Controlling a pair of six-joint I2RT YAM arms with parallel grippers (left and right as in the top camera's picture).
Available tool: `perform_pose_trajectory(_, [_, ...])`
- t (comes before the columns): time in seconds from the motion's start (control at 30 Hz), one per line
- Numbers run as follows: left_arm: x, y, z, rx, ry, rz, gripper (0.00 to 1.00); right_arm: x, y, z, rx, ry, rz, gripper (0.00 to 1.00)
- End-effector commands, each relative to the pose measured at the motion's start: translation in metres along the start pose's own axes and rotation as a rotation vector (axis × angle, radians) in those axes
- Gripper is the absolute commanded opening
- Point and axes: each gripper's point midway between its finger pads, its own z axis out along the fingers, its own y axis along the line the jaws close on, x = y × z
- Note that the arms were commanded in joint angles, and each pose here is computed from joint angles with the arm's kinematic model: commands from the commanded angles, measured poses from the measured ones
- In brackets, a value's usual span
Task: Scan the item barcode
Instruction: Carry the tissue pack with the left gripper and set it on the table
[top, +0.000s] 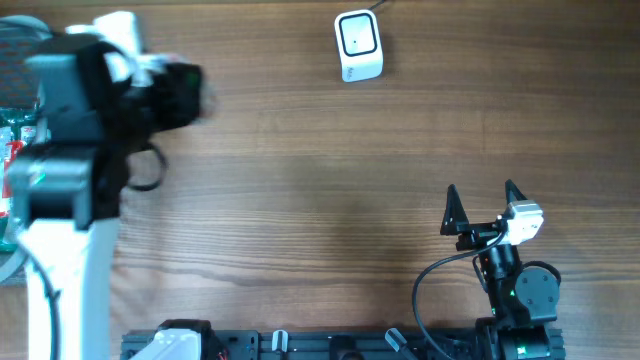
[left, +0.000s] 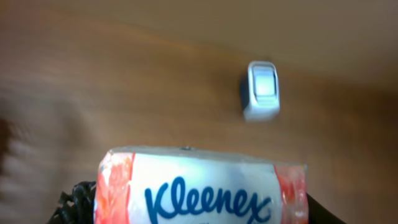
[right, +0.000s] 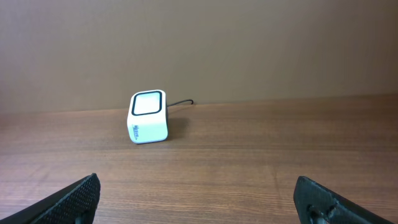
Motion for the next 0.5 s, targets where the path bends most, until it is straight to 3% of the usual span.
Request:
perform_pose_trajectory(0.0, [0.043,-0.045,0.044,0.069,0.180,0.080,0.47,-0.001,-0.001,0.000,0.006,-0.004,0.006,1.00])
perform_pose_trajectory(0.23, [0.142,-0.112,0.134,0.060,0.468,0.220,0.49,-0.001,-0.001,0.000,0.006,-0.004,0.006,1.00])
perform_pose_trajectory(0.47, [0.206,-0.143,0.197,-0.002,0.550,0.196,0.53,-0.001,-0.001,0.000,0.006,-0.004,0.006,1.00])
